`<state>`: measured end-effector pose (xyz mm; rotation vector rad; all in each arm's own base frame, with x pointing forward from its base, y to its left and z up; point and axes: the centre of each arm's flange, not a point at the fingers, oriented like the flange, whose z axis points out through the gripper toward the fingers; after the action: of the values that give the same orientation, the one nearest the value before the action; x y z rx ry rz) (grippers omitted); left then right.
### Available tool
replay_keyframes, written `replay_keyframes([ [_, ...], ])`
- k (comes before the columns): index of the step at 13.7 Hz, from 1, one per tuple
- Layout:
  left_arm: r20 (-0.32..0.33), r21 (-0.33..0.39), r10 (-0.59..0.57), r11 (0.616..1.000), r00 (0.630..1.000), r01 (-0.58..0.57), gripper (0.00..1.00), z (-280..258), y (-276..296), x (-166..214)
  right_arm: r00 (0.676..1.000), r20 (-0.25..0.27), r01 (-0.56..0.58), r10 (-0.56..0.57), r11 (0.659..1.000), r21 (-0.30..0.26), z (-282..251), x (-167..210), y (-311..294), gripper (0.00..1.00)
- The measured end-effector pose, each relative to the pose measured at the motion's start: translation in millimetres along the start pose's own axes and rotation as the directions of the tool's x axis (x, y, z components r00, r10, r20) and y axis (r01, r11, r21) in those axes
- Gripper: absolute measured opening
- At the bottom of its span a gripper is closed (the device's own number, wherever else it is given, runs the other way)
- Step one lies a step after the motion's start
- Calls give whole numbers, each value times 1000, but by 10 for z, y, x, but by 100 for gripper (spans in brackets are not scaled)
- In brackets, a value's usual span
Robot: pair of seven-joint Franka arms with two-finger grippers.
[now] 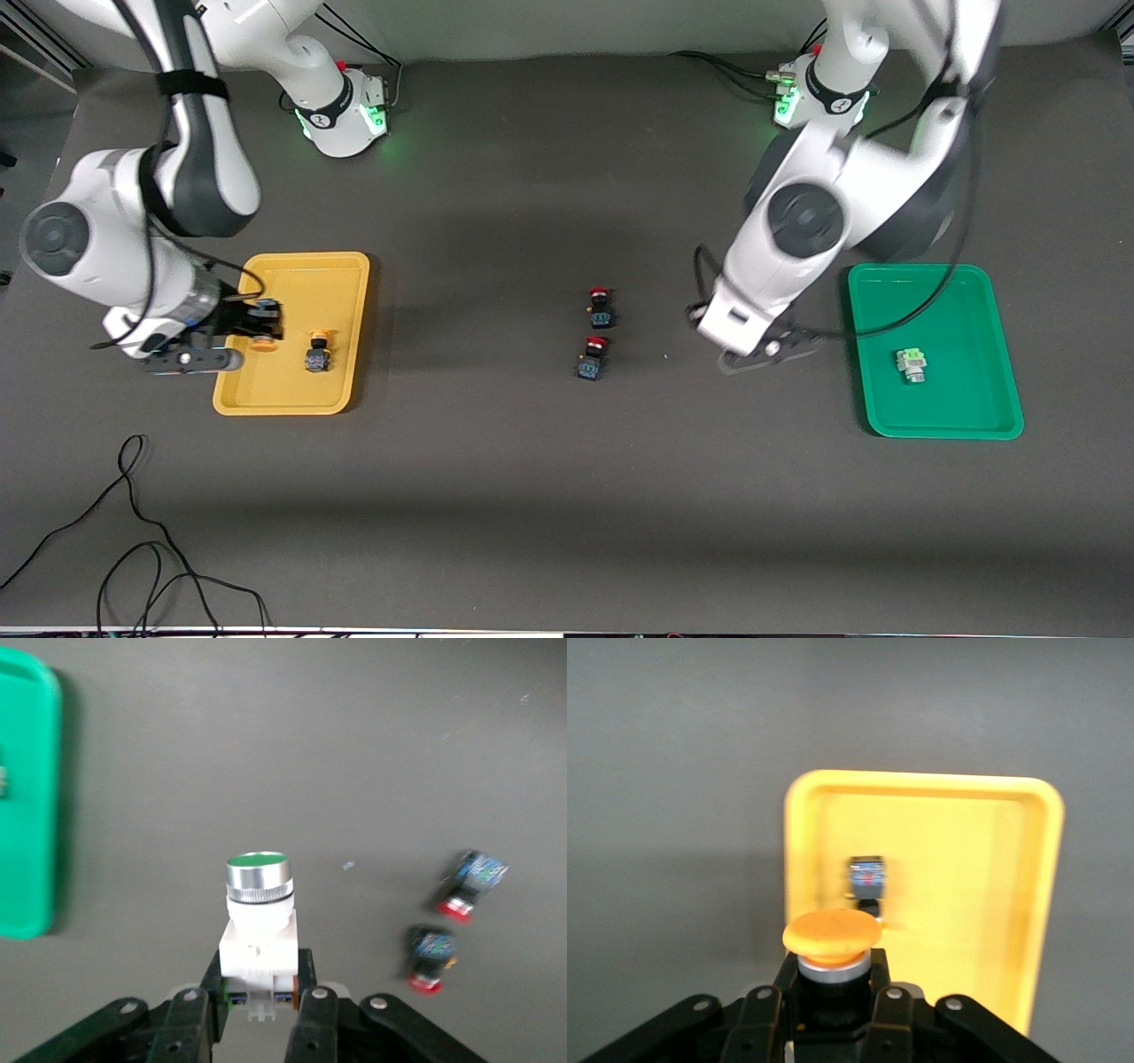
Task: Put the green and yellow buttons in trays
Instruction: 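Carry the yellow button to the yellow tray while the left gripper carries its button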
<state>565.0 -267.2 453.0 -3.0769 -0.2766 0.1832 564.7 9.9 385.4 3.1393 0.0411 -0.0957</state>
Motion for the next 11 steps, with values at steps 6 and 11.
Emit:
replay_keyframes([
  [6, 121, 17, 164, 986, 979, -167, 33, 83, -2982, 852, 994, -73, 72, -79, 993, -90, 970, -330, 608, 33],
  [11, 57, -12, 198, 980, 979, -198, 33, 1145, -4139, 843, 990, -95, 88, -100, 987, -131, 1458, -402, 591, 33],
])
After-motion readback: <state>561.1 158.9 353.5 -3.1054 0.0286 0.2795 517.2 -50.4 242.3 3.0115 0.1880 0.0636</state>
